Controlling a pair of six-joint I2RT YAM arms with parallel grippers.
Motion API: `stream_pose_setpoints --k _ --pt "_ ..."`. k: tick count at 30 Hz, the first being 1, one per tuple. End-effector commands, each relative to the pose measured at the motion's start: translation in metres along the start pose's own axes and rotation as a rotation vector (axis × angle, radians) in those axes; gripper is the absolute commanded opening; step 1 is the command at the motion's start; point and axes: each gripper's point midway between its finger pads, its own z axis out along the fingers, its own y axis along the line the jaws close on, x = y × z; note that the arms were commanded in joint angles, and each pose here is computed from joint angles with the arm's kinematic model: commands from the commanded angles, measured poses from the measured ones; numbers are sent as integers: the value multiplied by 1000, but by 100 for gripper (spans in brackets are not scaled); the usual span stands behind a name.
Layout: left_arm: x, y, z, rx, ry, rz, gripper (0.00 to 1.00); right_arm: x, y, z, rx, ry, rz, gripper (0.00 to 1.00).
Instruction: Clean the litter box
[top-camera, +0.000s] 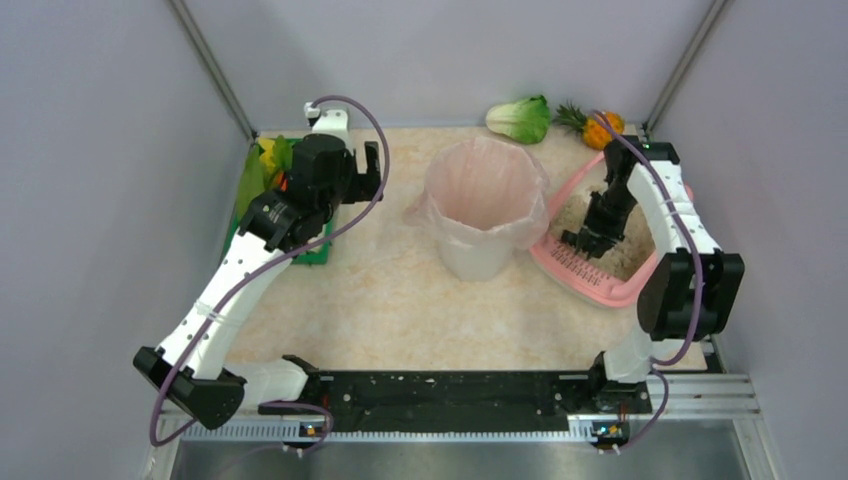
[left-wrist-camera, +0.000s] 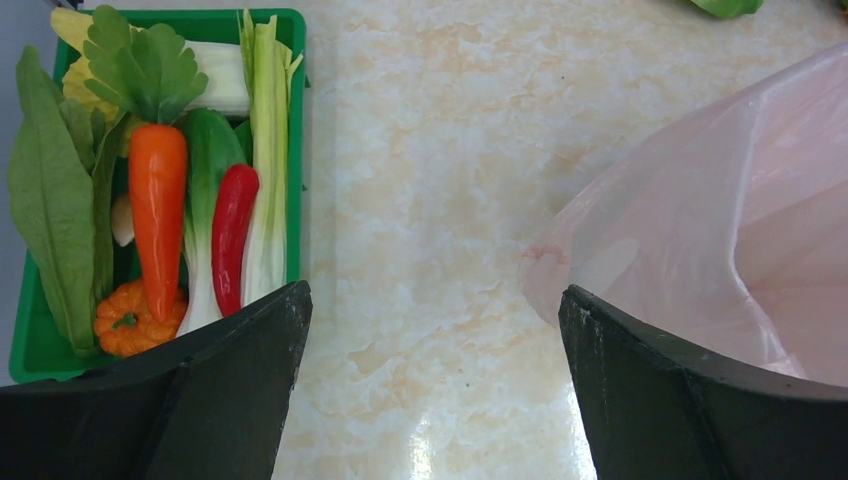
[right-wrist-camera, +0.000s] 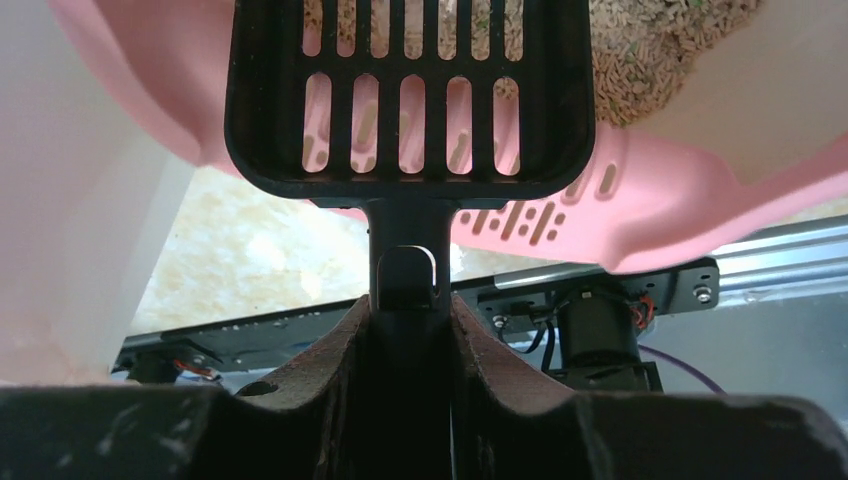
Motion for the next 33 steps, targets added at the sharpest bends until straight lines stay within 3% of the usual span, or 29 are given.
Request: stream_pose_setpoints --k 1,6,13,26,33 --pt "-11 4 -8 -10 -51 -6 99 -10 9 10 -80 39 11 0" --pt "-10 5 -8 -8 -51 -10 99 -19 13 18 -84 52 15 0" --pt "-8 6 -7 -14 -46 -8 99 -49 -6 38 73 -14 63 0" --pt "-13 17 -14 -51 -72 -19 99 -115 -5 97 115 -194 84 0" --pt "-17 32 -26 -104 -94 -26 99 -152 -2 117 110 -215 97 0"
